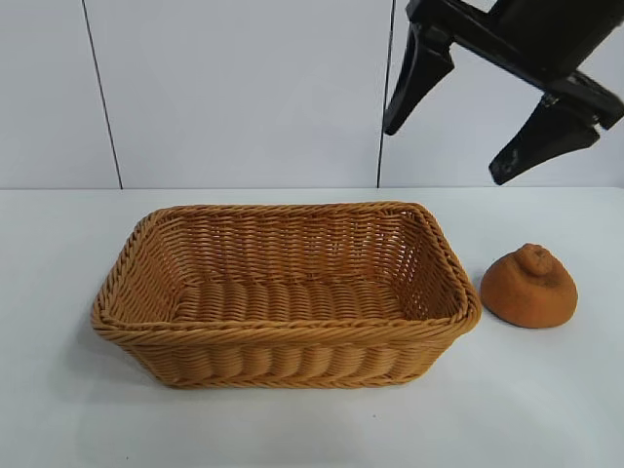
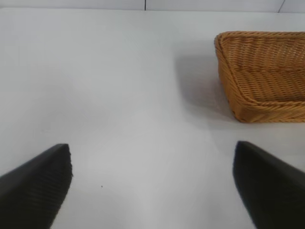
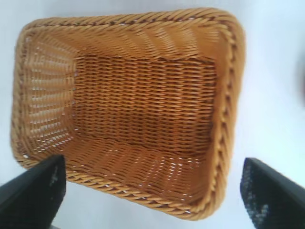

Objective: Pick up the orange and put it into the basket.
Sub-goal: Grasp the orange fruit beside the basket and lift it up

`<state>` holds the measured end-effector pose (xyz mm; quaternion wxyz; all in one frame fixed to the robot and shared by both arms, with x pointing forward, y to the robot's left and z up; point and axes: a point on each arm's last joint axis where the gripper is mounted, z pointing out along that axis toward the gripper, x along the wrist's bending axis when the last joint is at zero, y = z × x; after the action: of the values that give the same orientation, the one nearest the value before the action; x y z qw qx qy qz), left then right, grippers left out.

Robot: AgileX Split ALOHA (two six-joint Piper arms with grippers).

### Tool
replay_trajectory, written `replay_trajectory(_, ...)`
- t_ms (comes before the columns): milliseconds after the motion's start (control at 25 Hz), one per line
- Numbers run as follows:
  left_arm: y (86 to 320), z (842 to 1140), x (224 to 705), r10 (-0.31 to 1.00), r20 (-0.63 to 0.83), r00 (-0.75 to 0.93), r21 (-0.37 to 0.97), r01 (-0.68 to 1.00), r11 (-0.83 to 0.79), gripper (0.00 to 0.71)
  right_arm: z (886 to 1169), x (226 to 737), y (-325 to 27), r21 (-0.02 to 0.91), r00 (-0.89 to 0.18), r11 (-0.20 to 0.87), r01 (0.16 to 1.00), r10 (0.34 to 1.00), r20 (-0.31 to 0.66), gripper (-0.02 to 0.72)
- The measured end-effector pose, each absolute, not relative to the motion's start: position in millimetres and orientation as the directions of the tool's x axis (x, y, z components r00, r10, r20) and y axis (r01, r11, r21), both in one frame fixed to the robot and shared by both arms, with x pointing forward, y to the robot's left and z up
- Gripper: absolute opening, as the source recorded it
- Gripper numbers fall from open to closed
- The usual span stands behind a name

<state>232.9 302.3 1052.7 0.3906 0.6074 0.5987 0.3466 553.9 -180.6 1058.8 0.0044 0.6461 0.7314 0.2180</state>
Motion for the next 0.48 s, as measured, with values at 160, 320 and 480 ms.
replay_trajectory(160, 302, 1053, 233, 0.998, -0.047, 0.043, 0.889, 0.457, 0.022, 0.651, 1065, 559, -207, 0.299, -0.122, 0.075, 0.951, 0.982, 0.141, 0.683)
replay_trajectory(320, 302, 1053, 233, 0.998, -0.047, 0.043, 0.889, 0.457, 0.022, 0.651, 1066, 564, -236, 0.284, -0.046, 0.012, 0.959, 0.993, 0.111, 0.683)
replay_trajectory(480, 302, 1053, 233, 0.998, -0.047, 0.043, 0.889, 0.457, 0.022, 0.651, 1066, 569, -259, 0.3, 0.025, -0.059, 0.952, 0.993, 0.117, 0.683)
